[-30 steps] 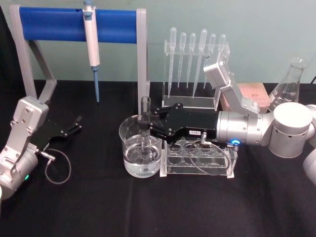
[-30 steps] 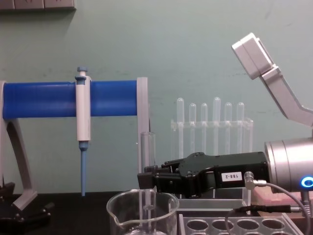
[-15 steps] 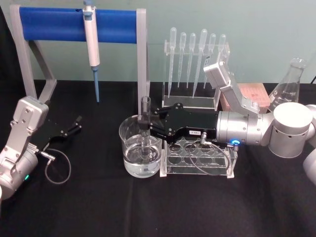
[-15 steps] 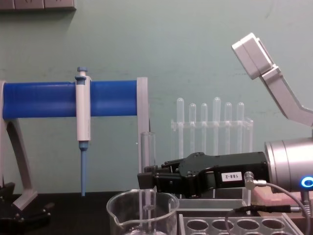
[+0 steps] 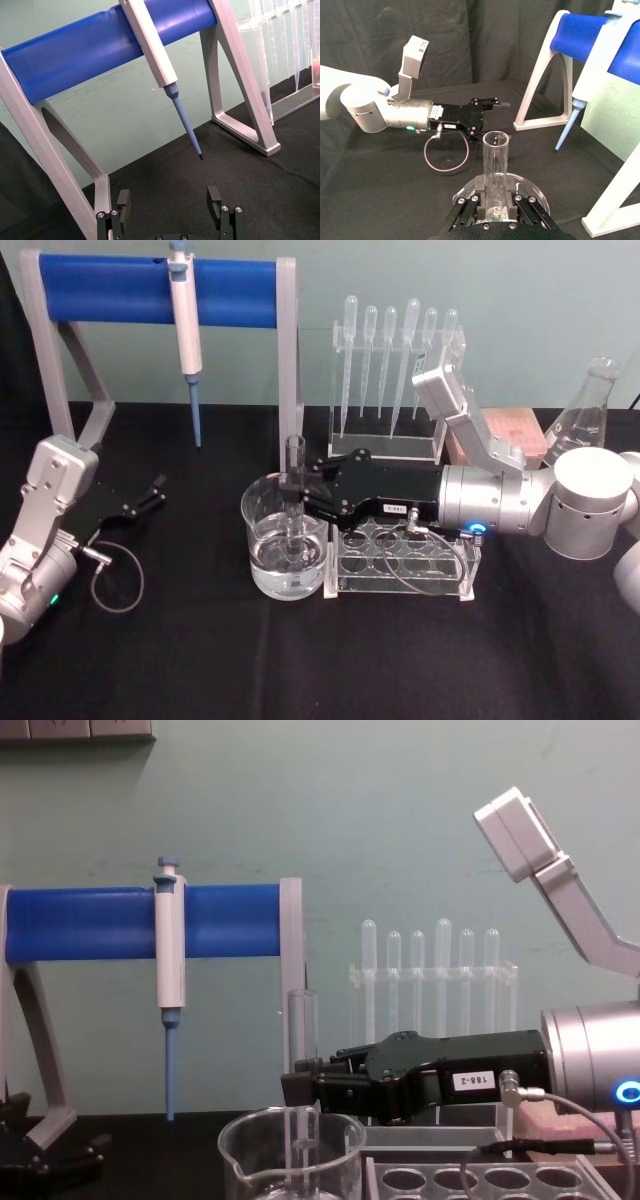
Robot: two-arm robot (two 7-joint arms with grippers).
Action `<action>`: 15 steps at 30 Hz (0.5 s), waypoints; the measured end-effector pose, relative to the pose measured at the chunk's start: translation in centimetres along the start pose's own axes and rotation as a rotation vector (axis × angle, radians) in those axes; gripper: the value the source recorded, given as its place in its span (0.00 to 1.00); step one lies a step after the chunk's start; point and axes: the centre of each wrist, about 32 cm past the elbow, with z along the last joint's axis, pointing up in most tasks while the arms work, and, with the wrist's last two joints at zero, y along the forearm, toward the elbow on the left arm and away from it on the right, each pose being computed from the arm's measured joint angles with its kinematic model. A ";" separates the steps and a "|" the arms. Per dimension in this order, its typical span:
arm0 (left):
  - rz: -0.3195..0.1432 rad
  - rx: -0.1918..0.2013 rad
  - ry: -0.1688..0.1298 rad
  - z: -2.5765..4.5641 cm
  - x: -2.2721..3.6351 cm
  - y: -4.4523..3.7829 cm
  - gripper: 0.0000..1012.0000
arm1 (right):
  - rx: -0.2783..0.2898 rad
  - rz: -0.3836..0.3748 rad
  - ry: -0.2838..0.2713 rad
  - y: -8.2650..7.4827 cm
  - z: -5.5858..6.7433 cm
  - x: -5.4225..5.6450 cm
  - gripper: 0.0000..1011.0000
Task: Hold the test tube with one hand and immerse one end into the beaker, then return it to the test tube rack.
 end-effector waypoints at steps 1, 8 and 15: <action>0.000 0.000 0.000 0.00 0.00 0.00 0.99 | 0.000 0.000 0.000 0.0 0.0 0.0 0.22; 0.000 0.000 0.000 0.00 0.00 0.00 0.99 | 0.000 0.000 0.000 0.0 0.0 0.0 0.22; 0.000 0.000 0.000 0.00 0.00 0.00 0.99 | 0.000 0.000 0.000 0.0 0.0 0.0 0.22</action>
